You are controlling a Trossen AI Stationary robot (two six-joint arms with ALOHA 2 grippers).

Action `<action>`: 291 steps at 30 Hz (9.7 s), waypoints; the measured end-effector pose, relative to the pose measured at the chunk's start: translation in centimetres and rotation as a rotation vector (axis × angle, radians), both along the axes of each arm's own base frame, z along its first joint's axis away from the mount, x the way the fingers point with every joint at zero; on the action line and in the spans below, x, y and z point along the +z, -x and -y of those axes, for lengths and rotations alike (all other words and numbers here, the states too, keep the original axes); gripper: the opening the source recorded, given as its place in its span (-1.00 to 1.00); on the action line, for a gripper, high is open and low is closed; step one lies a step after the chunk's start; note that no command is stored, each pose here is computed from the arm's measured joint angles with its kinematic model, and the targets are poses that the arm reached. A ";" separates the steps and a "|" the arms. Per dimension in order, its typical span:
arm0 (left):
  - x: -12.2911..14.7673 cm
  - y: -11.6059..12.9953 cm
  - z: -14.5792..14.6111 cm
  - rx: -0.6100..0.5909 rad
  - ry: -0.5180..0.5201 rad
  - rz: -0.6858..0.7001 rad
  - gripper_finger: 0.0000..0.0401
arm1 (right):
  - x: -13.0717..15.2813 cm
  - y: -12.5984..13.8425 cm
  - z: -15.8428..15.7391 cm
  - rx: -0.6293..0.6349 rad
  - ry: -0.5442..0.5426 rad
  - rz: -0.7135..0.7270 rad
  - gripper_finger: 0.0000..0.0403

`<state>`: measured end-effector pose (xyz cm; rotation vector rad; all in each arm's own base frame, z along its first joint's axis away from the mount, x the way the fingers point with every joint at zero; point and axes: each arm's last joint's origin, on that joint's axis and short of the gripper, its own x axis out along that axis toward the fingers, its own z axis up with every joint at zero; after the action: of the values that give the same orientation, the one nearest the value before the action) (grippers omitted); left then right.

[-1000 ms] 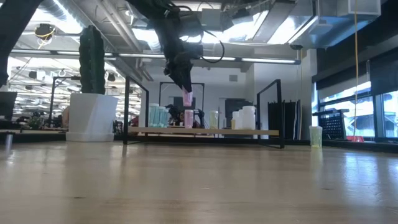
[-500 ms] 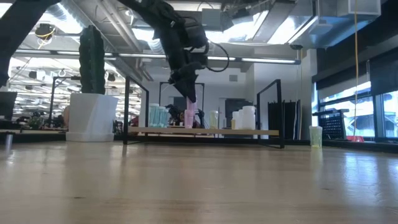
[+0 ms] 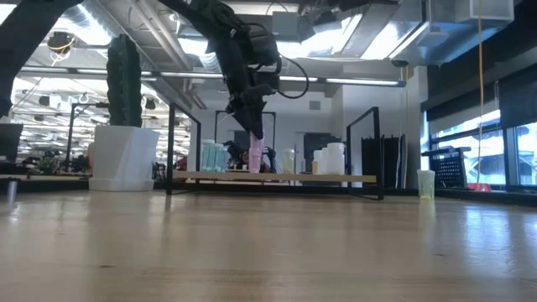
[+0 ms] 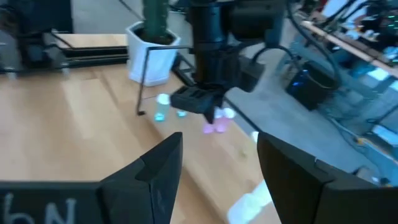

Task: Pick and place medicine bottles onto shelf by color
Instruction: Put the left pink pill bottle on the shelf aligned with the other pink pill bottle, then put the pink pill bottle on the shelf aligned with the other pink pill bottle

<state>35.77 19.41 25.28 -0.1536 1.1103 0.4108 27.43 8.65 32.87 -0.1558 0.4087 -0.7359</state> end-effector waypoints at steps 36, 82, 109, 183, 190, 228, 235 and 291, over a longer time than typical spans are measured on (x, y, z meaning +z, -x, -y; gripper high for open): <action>-2.3 -0.8 -0.7 -0.017 -0.038 -0.069 -0.53 | 0.0 -0.3 1.1 -0.032 -0.009 -0.005 0.04; -2.6 -0.6 -1.0 0.149 -0.007 -0.058 -0.18 | 0.0 -0.3 1.1 -0.033 -0.008 -0.004 0.04; -2.0 -0.6 -0.1 0.136 -0.043 -0.081 -0.02 | 0.0 -0.3 1.1 -0.032 -0.009 -0.005 0.04; 14.0 12.7 32.5 -0.321 -0.093 0.245 -0.03 | 1.1 3.9 -9.7 0.752 -1.369 -0.406 0.04; 14.0 13.4 33.6 -0.321 -0.131 0.277 -0.03 | -0.3 8.0 -12.0 0.452 -1.500 -0.689 0.04; 13.9 13.4 33.7 -0.353 -0.079 0.253 -0.02 | -10.2 10.6 -18.3 0.342 -0.994 -1.128 0.04; 13.9 13.4 33.7 -0.348 -0.076 0.254 -0.02 | -10.3 11.0 -18.6 0.371 -0.978 -1.144 0.04; 14.6 12.8 35.0 -0.726 0.016 0.284 -0.03 | -10.1 10.0 -19.3 0.449 -0.946 -0.951 0.04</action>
<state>23.00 -15.61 39.84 0.1747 0.8180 -0.2642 17.42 27.97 22.73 0.3129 1.5250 0.0786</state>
